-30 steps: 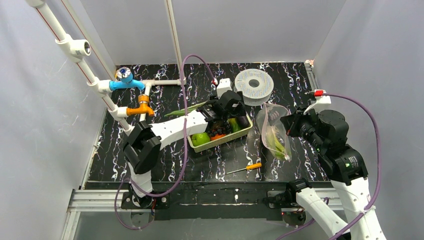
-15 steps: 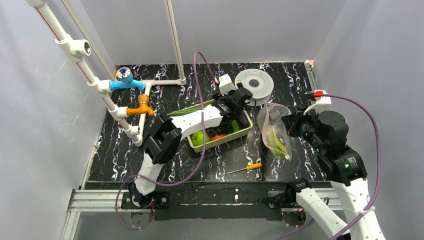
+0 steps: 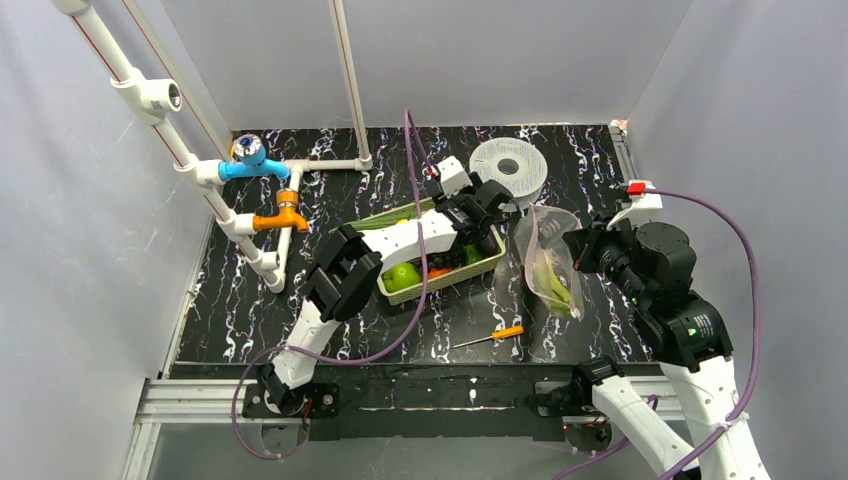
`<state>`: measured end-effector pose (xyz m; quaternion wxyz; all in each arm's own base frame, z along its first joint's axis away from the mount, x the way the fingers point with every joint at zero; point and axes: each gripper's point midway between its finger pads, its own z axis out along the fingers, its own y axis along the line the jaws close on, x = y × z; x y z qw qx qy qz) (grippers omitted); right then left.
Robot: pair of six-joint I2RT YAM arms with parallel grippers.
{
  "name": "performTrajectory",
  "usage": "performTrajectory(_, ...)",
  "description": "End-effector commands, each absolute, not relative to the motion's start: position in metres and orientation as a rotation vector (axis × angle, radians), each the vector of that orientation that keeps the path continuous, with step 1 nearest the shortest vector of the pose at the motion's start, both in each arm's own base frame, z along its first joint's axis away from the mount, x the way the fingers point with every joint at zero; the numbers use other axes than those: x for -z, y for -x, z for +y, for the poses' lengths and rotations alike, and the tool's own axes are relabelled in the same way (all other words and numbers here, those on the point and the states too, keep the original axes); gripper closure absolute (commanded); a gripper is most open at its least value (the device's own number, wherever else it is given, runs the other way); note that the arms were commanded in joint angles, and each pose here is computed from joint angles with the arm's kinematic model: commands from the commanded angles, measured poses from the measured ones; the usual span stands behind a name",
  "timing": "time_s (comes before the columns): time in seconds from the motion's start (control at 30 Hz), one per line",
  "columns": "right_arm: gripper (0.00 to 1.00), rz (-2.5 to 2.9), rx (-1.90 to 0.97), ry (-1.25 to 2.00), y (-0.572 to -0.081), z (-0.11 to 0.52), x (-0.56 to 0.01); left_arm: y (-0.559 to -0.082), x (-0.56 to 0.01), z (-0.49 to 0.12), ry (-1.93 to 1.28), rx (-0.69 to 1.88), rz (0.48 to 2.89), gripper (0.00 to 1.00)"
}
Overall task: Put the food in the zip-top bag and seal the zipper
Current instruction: Pick up the fake vegetable from the bin.
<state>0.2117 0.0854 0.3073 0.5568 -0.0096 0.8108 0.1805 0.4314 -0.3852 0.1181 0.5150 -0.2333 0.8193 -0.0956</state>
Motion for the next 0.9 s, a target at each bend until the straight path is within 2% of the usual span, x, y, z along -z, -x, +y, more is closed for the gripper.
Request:
performTrajectory(0.0,0.99,1.824,-0.423,0.035,-0.215,0.084,-0.329,-0.44,-0.125,-0.374,0.64,0.201,1.912,0.42)
performTrajectory(0.1,0.99,1.818,-0.421,0.034,-0.215,0.084,-0.331,-0.44,-0.128,-0.374,0.652,0.213,1.908,0.44)
performTrajectory(0.23,0.99,1.815,-0.424,0.034,-0.214,0.084,-0.332,-0.441,-0.143,-0.373,0.637,0.229,1.89,0.55)
performTrajectory(0.37,0.99,1.815,-0.428,0.035,-0.214,0.084,-0.332,-0.442,-0.162,-0.373,0.613,0.273,1.857,0.74)
performTrajectory(0.43,0.99,1.814,-0.431,0.036,-0.214,0.085,-0.333,-0.443,-0.17,-0.376,0.589,0.305,1.838,0.87)
performTrajectory(0.53,0.99,1.813,-0.442,0.036,-0.212,0.086,-0.336,-0.445,-0.171,-0.38,0.576,0.329,1.842,0.91)
performTrajectory(0.6,0.99,1.809,-0.45,0.036,-0.211,0.086,-0.338,-0.443,-0.167,-0.38,0.576,0.335,1.859,1.0)
performTrajectory(0.73,0.99,1.812,-0.452,0.035,-0.209,0.086,-0.339,-0.438,-0.181,-0.377,0.586,0.377,1.845,1.0)
performTrajectory(0.87,0.99,1.807,-0.458,0.035,-0.208,0.087,-0.343,-0.433,-0.225,-0.368,0.536,0.428,1.771,1.0)
